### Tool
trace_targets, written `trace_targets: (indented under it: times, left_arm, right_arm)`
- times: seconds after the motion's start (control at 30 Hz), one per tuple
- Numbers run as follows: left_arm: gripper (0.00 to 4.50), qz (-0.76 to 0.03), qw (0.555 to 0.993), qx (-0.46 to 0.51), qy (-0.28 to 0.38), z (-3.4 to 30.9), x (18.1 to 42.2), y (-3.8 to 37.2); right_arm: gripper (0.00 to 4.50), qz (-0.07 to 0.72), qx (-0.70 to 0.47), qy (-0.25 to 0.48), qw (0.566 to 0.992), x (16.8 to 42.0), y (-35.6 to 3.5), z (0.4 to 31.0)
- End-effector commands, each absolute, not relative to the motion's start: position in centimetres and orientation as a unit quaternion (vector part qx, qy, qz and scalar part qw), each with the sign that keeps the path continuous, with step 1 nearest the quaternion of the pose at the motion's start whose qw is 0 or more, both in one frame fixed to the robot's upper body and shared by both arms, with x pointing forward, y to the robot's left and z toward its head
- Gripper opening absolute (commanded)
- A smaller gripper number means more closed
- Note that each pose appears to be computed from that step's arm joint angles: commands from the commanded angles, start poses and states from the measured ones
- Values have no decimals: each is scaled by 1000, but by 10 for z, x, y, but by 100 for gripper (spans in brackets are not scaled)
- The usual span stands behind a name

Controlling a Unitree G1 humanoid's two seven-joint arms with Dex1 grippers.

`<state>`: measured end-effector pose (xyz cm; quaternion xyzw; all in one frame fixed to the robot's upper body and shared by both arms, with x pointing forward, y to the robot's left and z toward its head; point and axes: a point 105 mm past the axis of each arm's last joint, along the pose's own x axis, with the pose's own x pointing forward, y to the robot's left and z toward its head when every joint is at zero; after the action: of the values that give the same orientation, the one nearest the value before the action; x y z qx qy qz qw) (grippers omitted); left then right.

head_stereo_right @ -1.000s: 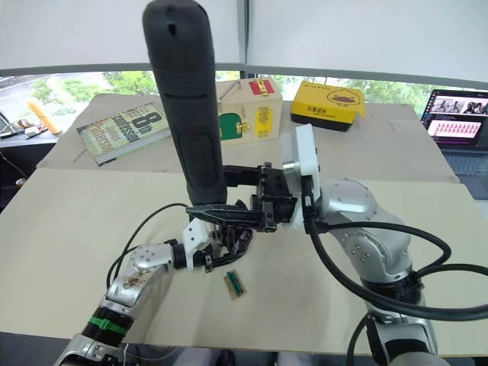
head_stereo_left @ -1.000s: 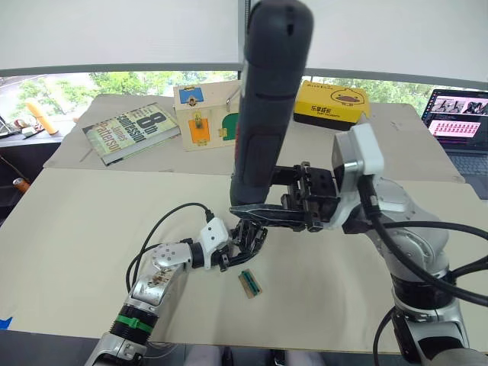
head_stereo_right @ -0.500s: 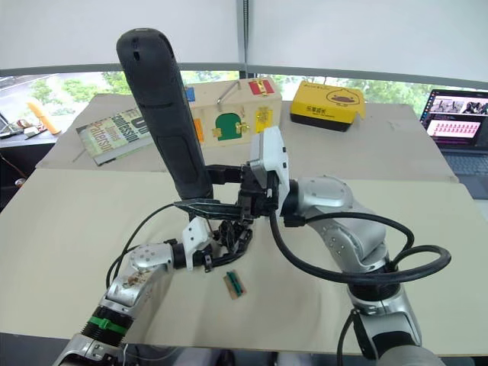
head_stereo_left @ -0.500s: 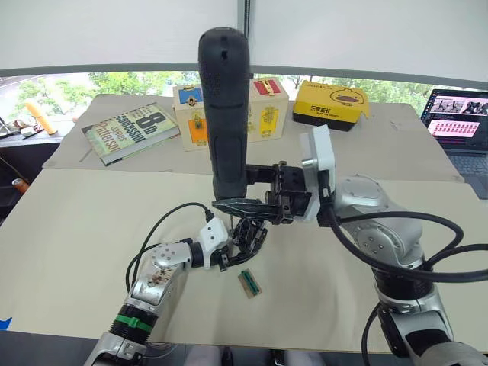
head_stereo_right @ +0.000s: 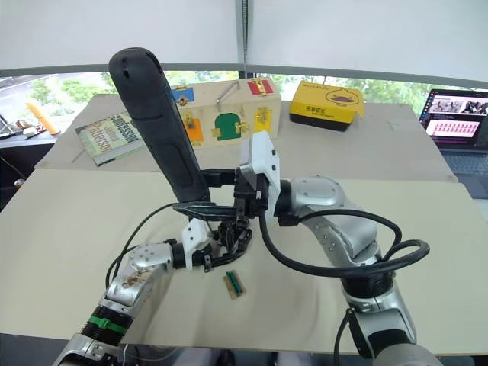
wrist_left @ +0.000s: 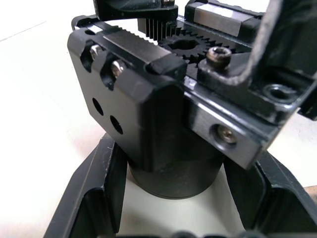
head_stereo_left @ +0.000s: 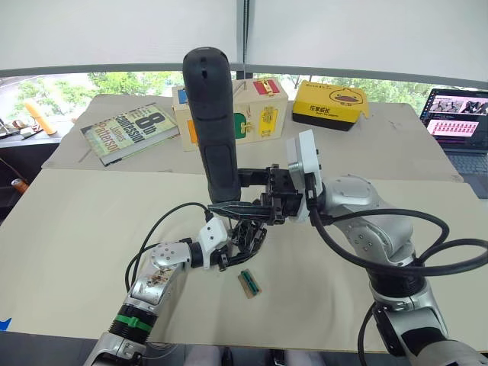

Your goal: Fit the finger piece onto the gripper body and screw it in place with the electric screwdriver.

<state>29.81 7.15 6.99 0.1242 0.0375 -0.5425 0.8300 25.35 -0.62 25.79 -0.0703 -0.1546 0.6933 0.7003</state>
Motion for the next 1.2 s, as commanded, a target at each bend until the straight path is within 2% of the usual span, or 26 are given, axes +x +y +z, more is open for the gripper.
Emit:
trace_targets:
  times: [0.03,0.57,1.2]
  left_arm:
    - [231,-536,831,123,84,48,295,79]
    - [231,-537,830,124,87,48,293,81]
    - [231,-540,828,124,88,48,292,80]
  right_arm:
    - [195,698,-83,-185,686,245,-4,271]
    - [195,705,-92,-160,685,245,-2,261]
    - [195,699,-98,-165,688,247,0,261]
